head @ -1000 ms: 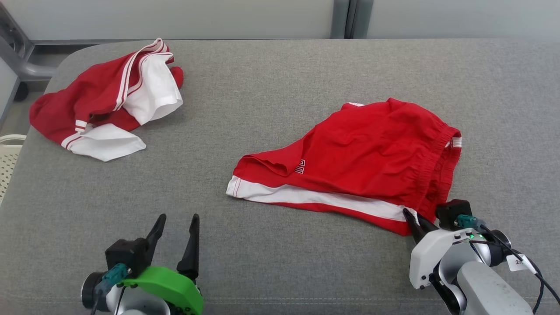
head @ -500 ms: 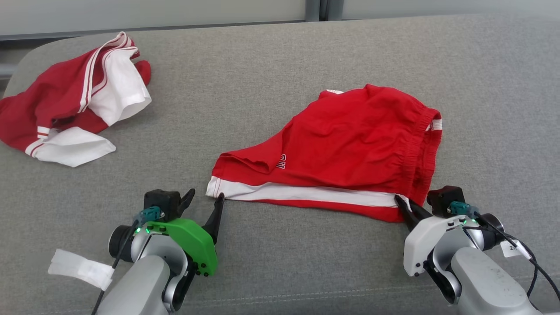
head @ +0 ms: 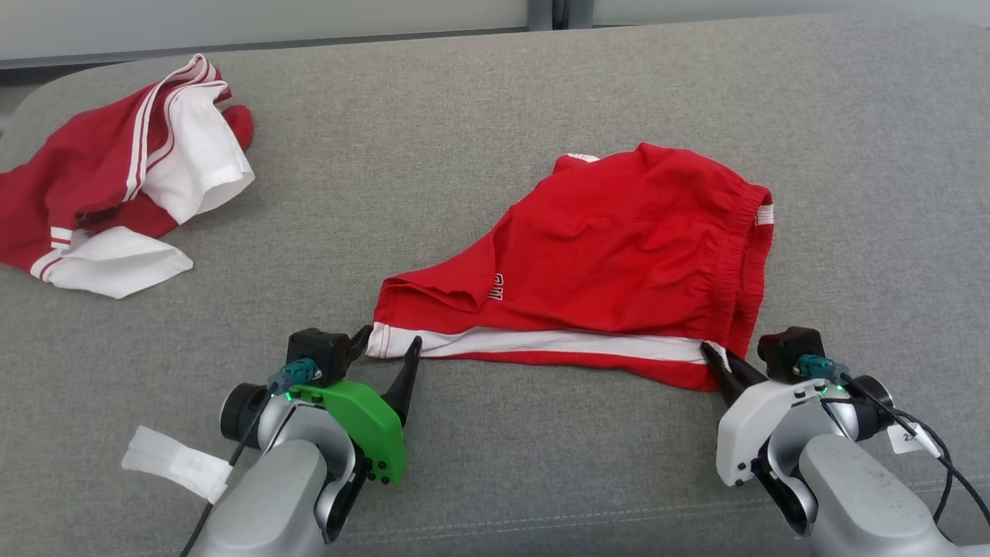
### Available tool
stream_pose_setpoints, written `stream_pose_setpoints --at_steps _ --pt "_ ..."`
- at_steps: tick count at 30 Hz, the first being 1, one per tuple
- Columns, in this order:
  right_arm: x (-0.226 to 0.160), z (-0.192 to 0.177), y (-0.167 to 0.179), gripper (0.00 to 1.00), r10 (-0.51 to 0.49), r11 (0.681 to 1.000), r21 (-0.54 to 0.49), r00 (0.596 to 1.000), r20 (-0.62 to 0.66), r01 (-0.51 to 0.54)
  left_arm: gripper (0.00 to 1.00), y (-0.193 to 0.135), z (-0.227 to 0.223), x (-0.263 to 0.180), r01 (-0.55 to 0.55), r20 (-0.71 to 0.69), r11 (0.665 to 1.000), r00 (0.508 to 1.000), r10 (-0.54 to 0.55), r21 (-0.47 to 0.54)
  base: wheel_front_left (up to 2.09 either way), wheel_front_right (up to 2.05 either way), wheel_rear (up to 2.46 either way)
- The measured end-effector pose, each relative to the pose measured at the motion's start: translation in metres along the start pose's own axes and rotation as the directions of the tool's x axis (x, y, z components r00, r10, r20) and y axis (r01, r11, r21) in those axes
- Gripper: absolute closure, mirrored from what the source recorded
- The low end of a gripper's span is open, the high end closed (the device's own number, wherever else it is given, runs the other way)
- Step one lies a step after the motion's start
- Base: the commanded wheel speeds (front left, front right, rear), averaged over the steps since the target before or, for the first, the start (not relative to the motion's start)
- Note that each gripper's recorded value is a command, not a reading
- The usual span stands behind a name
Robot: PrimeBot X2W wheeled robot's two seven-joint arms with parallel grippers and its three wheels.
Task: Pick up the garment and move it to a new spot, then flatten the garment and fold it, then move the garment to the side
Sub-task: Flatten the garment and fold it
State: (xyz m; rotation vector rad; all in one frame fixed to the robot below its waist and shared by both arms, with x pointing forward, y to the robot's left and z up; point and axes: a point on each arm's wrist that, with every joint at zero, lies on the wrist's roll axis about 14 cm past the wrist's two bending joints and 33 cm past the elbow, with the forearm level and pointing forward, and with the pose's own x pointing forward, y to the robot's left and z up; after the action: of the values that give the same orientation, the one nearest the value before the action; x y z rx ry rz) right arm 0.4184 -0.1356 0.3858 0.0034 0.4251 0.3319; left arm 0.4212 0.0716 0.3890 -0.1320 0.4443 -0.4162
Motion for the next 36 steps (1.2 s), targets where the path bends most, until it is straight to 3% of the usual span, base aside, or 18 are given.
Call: stream_pose_setpoints --at_steps 20,21,25,31,36 --pt "-0.006 0.001 -0.003 1.0 -0.014 1.0 0.005 1.0 0.017 0.014 0.0 -0.011 -0.019 0.007 0.039 -0.074 0.999 0.997 -0.036 0.032 0.0 0.0 0.0" --pt "-0.007 0.001 -0.004 1.0 -0.018 1.0 0.008 1.0 0.016 0.018 0.13 -0.011 -0.02 0.008 0.039 -0.08 0.999 0.996 -0.036 0.033 0.0 0.0 0.0" --pt "-0.007 0.004 -0.008 1.0 -0.028 1.0 0.011 0.999 0.031 0.027 0.96 -0.012 -0.019 0.012 0.048 -0.08 0.998 0.996 -0.045 0.034 0.0 0.0 0.0" --pt "-0.007 0.009 -0.009 1.0 -0.032 0.999 0.017 0.998 0.052 0.031 1.0 -0.015 -0.007 0.012 0.058 -0.03 0.998 0.998 -0.057 0.016 0.0 0.0 0.0" --pt "-0.008 0.028 -0.009 1.0 -0.028 0.999 0.041 0.994 0.106 0.024 1.0 -0.018 0.021 0.01 0.06 0.076 0.992 0.996 -0.052 -0.113 0.0 0.0 0.0"
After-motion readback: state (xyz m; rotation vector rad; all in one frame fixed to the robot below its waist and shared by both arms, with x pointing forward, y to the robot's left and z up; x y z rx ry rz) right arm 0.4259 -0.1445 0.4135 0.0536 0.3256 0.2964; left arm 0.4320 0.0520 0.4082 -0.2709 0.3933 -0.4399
